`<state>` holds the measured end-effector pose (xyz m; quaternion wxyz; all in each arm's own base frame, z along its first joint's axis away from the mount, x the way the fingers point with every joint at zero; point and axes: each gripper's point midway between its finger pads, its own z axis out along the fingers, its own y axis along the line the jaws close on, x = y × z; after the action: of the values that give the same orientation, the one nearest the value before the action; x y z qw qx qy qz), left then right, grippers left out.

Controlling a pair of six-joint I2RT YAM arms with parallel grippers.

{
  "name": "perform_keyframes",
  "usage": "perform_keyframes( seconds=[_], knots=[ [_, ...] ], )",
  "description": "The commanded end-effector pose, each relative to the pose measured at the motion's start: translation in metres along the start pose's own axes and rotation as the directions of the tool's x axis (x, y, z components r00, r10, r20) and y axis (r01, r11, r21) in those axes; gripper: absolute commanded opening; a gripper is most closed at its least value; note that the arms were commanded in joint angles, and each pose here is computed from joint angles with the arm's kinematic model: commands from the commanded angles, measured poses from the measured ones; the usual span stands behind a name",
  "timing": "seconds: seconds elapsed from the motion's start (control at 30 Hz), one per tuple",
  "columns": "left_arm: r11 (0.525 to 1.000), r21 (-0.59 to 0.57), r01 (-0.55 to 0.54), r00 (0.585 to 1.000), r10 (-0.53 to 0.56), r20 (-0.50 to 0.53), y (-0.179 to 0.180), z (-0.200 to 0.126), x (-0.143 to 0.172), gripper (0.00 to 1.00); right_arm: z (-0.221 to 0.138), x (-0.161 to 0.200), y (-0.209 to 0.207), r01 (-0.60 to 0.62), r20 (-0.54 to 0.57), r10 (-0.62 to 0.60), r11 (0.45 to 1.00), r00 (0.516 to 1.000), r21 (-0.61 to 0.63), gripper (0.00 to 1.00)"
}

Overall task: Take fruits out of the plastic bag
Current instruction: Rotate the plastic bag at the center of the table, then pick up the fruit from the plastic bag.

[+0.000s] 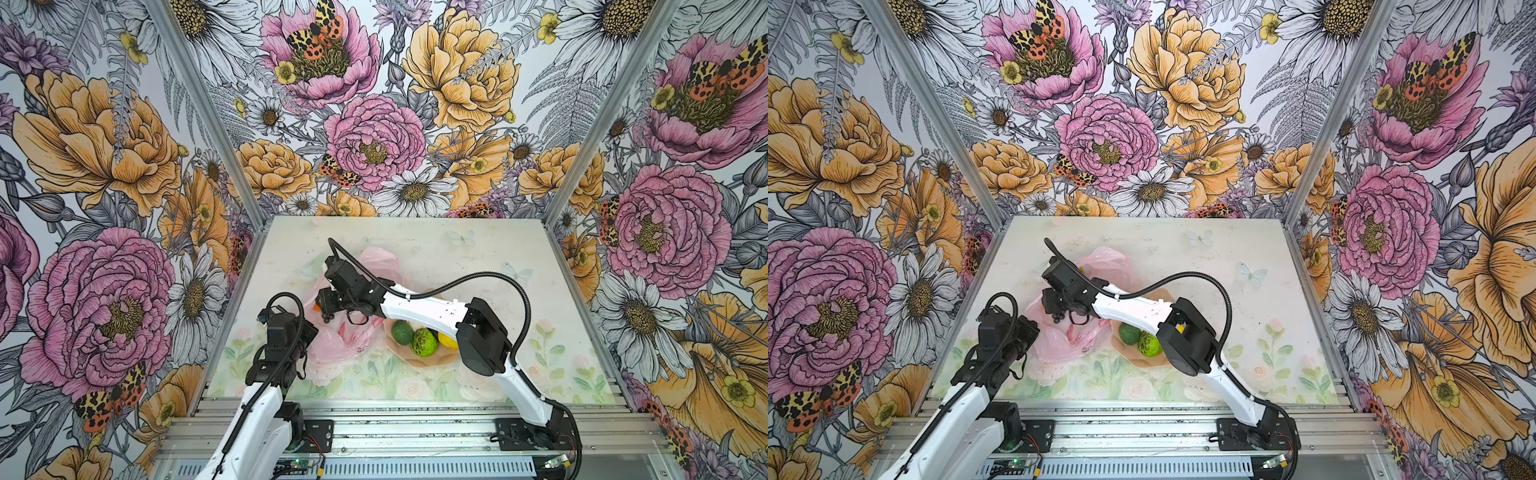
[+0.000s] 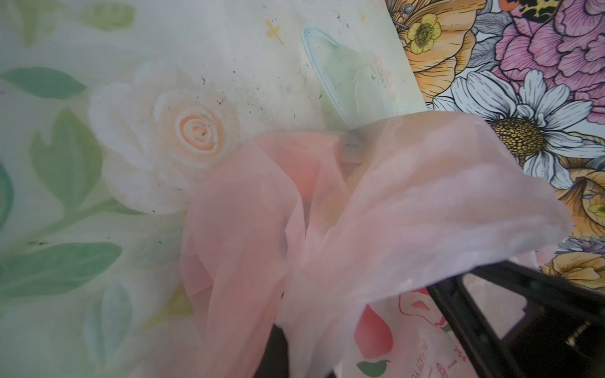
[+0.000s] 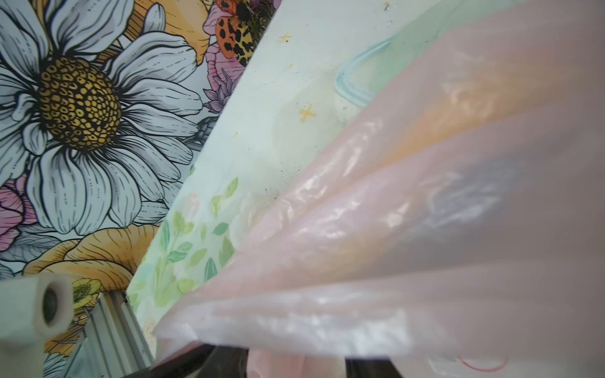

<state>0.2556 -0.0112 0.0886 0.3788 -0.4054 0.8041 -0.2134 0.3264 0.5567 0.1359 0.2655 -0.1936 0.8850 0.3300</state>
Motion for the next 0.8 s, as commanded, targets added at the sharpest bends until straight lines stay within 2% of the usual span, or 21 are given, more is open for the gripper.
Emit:
perform_keyframes(
  seconds=[0.0,0.27,0.5,0.77],
  knots=[
    [0.997,0.056,0.061,0.998,-0.059,-0.038,-0.008,-0.01,0.008,0.0,0.014,-0.001,0.007,0.015,0.006,-0.015,0.999,1.0,-0.029,0.43],
    [0.997,-0.018,0.07,0.997,-0.07,0.021,0.016,-0.022,0.001,0.0,0.037,-0.001,0.006,0.048,0.013,-0.048,0.998,0.999,-0.037,0.37],
    [0.995,-0.002,0.096,0.995,-0.096,0.016,0.017,-0.02,-0.005,0.0,0.061,0.001,0.01,0.074,0.014,-0.073,0.995,0.997,-0.074,0.37],
    [0.994,-0.016,0.108,0.994,-0.108,-0.003,0.025,-0.019,0.002,0.0,0.071,-0.002,-0.027,0.092,0.047,-0.096,0.992,0.994,0.081,0.43]
  ],
)
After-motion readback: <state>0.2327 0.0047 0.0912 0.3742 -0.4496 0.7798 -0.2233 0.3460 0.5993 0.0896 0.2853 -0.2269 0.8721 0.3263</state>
